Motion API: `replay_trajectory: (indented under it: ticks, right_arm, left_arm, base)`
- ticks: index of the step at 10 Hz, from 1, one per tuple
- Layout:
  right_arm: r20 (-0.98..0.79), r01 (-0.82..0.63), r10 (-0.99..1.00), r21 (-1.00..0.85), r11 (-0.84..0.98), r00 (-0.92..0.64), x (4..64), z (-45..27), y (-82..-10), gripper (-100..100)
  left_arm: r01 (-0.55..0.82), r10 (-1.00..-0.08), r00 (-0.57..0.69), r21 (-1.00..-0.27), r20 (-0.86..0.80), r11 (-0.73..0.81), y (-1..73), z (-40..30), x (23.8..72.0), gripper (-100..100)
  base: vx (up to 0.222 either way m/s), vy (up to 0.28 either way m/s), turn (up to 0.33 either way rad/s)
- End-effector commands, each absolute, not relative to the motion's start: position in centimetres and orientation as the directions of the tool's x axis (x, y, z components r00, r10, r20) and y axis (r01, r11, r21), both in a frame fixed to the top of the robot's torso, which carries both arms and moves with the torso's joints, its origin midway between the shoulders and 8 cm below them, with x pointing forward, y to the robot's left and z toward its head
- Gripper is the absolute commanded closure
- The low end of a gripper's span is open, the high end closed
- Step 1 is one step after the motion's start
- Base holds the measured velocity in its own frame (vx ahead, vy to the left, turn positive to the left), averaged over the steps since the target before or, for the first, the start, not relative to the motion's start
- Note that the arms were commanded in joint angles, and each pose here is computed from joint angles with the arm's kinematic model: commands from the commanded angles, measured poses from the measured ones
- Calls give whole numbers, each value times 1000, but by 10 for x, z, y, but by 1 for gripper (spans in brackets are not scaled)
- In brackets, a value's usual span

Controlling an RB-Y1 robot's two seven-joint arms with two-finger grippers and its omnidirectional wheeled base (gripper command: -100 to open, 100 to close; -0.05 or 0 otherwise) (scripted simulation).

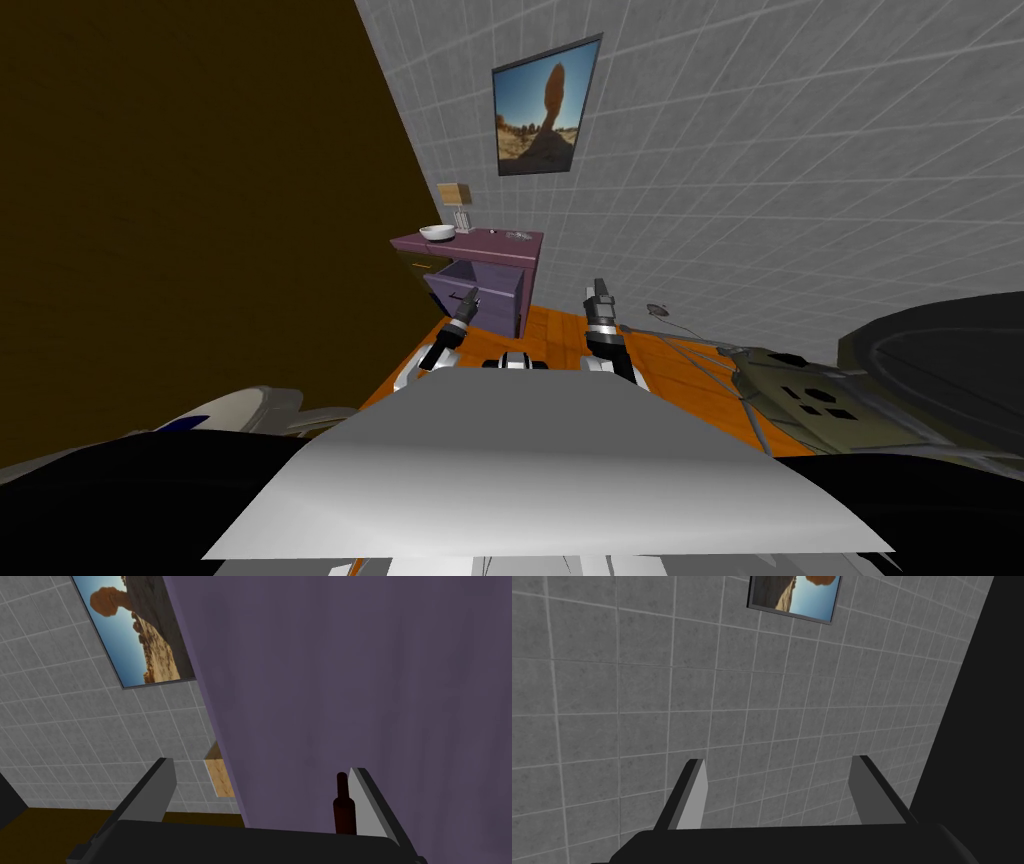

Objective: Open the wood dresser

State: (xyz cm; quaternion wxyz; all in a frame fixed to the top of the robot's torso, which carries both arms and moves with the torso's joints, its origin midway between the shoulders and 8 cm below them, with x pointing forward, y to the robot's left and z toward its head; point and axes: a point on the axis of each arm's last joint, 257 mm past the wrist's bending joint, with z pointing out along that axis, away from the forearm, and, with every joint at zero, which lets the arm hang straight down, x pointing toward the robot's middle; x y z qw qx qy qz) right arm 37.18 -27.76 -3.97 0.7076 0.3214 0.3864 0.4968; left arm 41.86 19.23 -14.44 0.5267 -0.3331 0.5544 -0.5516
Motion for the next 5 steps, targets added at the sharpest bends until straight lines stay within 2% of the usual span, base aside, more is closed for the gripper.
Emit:
replay_trajectory:
  ticks: [1,2,5]
  right_arm:
    - [-228,-455,951,839,300,208,372,-40,-278,0]
    - [-227,-455,951,839,300,208,372,-40,-278,0]
    - [-227,-455,951,839,300,208,372,-40,-278,0]
  left_arm:
    - [205,-950,-226,-964,-214,169,191,-143,416,-100]
    - [202,-950,-227,-965,-214,169,191,-143,416,0]
    - [196,-950,-226,-966,-214,170,192,-146,416,0]
  base:
    - [13,-2,5]
    - [0,0,0]
    - [0,0,0]
